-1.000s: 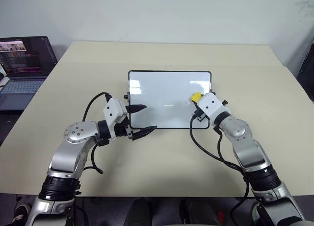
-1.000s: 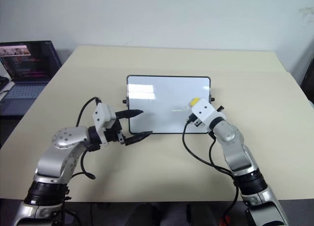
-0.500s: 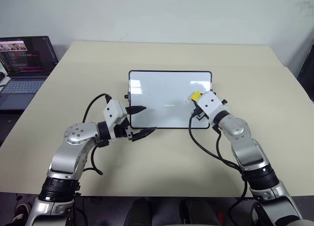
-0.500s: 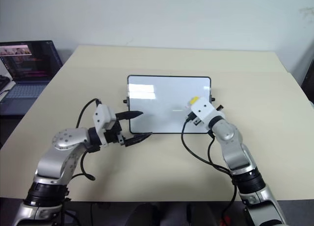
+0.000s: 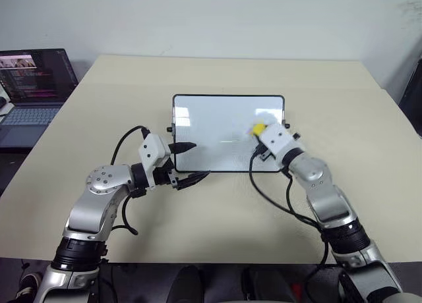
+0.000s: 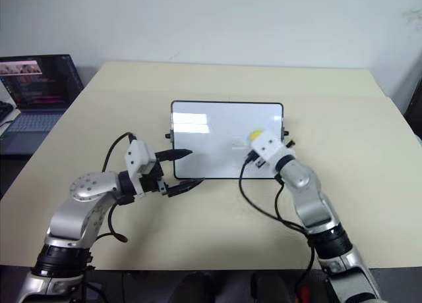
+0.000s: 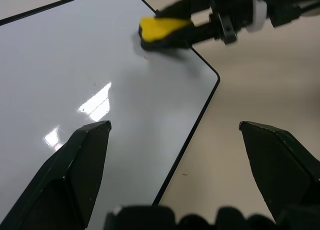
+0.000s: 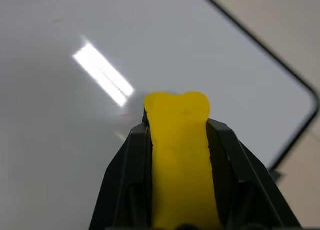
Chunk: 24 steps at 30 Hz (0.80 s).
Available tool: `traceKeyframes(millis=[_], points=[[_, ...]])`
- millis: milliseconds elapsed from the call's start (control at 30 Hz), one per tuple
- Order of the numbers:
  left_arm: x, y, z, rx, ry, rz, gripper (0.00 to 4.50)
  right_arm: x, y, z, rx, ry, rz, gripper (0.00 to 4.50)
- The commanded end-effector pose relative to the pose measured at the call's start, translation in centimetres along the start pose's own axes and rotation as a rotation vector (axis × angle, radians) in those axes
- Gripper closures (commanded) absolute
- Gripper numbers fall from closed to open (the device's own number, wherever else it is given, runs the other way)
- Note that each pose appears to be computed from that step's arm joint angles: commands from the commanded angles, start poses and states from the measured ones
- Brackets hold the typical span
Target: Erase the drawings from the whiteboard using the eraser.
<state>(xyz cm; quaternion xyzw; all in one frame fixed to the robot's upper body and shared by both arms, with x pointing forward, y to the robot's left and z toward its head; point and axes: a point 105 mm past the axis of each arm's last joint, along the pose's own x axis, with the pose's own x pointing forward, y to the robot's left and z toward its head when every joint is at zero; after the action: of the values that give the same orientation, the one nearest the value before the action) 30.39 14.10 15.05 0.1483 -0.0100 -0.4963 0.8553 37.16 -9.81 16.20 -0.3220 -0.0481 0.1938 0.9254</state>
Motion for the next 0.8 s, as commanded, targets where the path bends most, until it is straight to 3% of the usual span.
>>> traceKeyframes(millis=[33,233,400,567,667,800], points=[[-0.2,0.0,1.1,0.036,-0.029,-0.004,0.00,0.0,0.7,0.4,-0.007,-0.018,0.044,3.35],[-0.1,-0.1,1.0,0.032,-0.033,-0.006,0.00,-0.9,4.5,-0.2,0.002,0.006,0.247,3.35],[0.0,-0.2,1.0,0.030,-0.034,-0.009,0.00,-0.2,1.3,0.1,-0.015,-0.002,0.058,3.35],[0.0,-0.2,1.0,0.029,-0.034,-0.013,0.00,-0.3,-0.7,-0.6,-0.031,0.028,-0.027,3.35],[0.1,-0.2,1.0,0.028,-0.035,-0.015,0.00,-0.6,-0.8,-1.6,-0.031,0.065,-0.008,3.35],[0.2,-0.2,1.0,0.027,-0.037,-0.018,0.00,-1.5,1.7,-2.4,-0.012,0.101,0.135,3.35]])
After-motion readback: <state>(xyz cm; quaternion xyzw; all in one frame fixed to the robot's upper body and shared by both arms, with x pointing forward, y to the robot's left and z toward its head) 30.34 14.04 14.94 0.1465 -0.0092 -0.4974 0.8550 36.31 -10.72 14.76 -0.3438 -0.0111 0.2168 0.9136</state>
